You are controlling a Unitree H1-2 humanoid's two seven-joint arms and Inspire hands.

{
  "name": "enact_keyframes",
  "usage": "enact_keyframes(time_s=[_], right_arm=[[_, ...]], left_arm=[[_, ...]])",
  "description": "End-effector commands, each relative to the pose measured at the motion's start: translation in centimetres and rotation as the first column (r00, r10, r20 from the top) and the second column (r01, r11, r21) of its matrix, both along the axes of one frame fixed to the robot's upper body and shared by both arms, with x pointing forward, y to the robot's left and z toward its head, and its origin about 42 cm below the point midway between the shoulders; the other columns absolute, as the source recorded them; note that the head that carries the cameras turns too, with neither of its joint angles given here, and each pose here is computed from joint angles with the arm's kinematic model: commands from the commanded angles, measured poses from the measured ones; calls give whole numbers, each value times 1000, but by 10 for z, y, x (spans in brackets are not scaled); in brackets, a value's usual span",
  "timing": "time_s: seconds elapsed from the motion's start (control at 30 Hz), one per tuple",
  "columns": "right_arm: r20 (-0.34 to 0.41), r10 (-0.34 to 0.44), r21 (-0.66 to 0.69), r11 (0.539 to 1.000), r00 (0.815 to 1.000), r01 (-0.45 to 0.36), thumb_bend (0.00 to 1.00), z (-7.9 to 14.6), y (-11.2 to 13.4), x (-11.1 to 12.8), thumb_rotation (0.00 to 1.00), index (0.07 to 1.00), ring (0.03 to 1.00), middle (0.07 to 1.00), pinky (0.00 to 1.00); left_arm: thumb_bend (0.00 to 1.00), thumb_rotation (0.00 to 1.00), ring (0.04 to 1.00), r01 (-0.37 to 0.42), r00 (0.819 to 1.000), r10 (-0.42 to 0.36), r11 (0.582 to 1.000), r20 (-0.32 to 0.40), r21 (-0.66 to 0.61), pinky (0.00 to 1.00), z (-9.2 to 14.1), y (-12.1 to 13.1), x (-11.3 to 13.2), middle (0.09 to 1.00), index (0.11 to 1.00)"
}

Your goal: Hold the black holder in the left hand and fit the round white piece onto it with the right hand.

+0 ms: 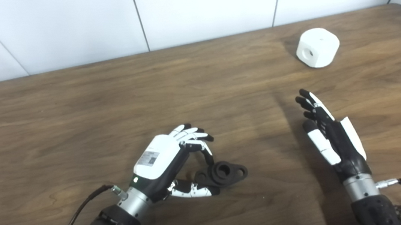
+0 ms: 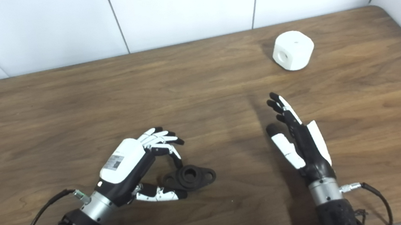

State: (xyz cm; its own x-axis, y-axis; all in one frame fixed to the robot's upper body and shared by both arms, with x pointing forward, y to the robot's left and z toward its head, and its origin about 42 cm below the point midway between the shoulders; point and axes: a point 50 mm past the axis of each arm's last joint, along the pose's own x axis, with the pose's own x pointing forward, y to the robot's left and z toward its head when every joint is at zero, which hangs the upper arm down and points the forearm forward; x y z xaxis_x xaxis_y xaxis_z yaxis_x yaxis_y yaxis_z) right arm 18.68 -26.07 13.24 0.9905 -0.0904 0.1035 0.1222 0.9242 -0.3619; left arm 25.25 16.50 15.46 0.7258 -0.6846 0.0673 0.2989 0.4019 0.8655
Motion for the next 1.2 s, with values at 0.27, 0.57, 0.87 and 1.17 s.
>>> enact_keyframes(time_s=[0.27,0.57,0.87,1.17], right_arm=[[41,-28,52,998,999,26,589,4,12,-5,1000,930,916,902,880],[40,-25,54,998,999,23,590,3,10,-6,1000,933,928,909,911],[46,-17,68,998,999,14,573,3,9,-5,981,929,927,900,913],[87,-14,73,997,996,8,579,18,3,-3,959,929,927,901,918]], left_arm=[[522,50,846,-25,997,27,999,76,-31,926,0,-3,15,771,486],[522,50,835,-11,995,11,1000,103,7,896,1,-1,17,753,485],[523,51,816,-11,985,1,998,173,56,885,1,4,21,728,485],[523,52,806,-5,980,-8,998,198,67,871,0,5,20,716,485]])
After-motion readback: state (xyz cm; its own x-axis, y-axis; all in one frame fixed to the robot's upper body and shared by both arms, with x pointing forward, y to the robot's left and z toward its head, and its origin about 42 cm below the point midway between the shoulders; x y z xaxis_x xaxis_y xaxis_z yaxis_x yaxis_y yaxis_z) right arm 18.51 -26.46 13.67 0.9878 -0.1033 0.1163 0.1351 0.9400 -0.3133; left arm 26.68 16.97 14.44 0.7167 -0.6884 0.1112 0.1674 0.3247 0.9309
